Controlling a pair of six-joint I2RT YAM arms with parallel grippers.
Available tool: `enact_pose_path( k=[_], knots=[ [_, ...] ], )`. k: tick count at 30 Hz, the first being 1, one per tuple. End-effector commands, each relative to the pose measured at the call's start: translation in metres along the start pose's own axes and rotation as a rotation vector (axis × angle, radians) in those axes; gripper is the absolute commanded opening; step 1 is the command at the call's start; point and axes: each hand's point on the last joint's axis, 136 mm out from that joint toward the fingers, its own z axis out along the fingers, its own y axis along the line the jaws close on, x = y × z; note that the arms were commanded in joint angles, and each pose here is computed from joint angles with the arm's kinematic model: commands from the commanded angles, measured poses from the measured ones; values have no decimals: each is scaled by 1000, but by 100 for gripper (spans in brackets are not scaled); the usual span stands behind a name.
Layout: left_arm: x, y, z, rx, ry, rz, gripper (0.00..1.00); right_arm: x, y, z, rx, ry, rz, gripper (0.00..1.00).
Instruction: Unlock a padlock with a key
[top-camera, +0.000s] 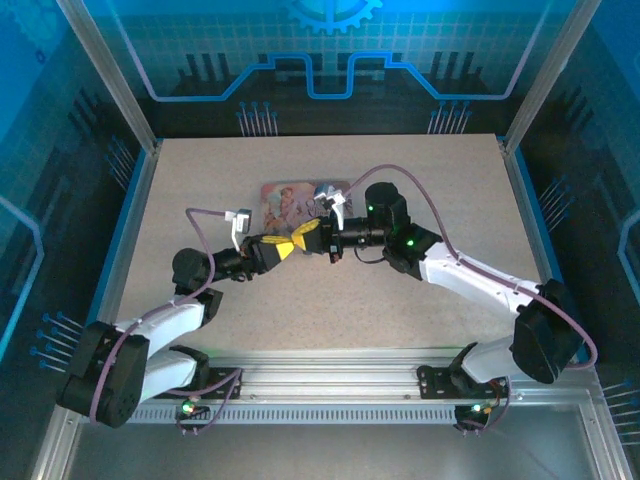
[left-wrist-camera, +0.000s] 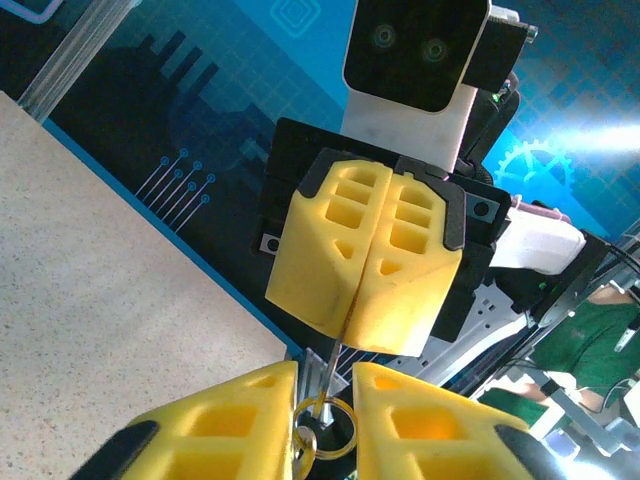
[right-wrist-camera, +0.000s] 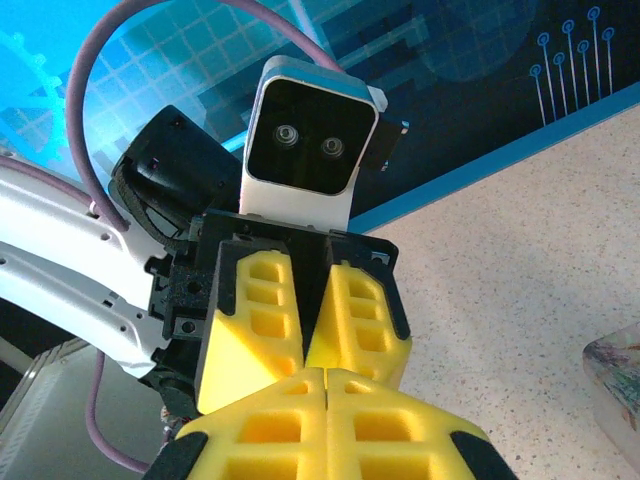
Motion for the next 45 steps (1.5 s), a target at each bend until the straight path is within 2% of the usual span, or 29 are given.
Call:
enact_pose_path(
  k=[1,5,10,18,23,24,27,30,32,45],
  knots=[
    [-5,-10,-1,14,-20,57,23,-6,7,-4,3,-27,-27,0],
    [-5,-10,-1,9,-16,60,17,-5,7,-5,4,-26,-21,0],
    [-4,-11,-1,8,-10,58,16,-10,10,-5,-6,-47,-40,0],
    [-2,-10,-2,-2,-1,48,3,-10,12,-4,-8,-48,-41,0],
    [0,-9,-3,-18,3,54,1,-9,12,-3,-5,-45,-46,0],
    [0,-8,-3,-22,4,56,4,-9,12,-3,-6,-43,-45,0],
    [0,-9,-5,-30,-4,66,30,-8,12,-2,-3,-40,-47,0],
    [-1,-12,-6,-33,-7,78,43,-6,10,-1,8,-35,-47,0],
    [-1,-13,-6,-36,-10,84,45,-8,8,-1,16,-37,-51,0],
    [5,-10,2,-118,28,152,39,-2,5,1,35,-9,-37,0]
  ],
)
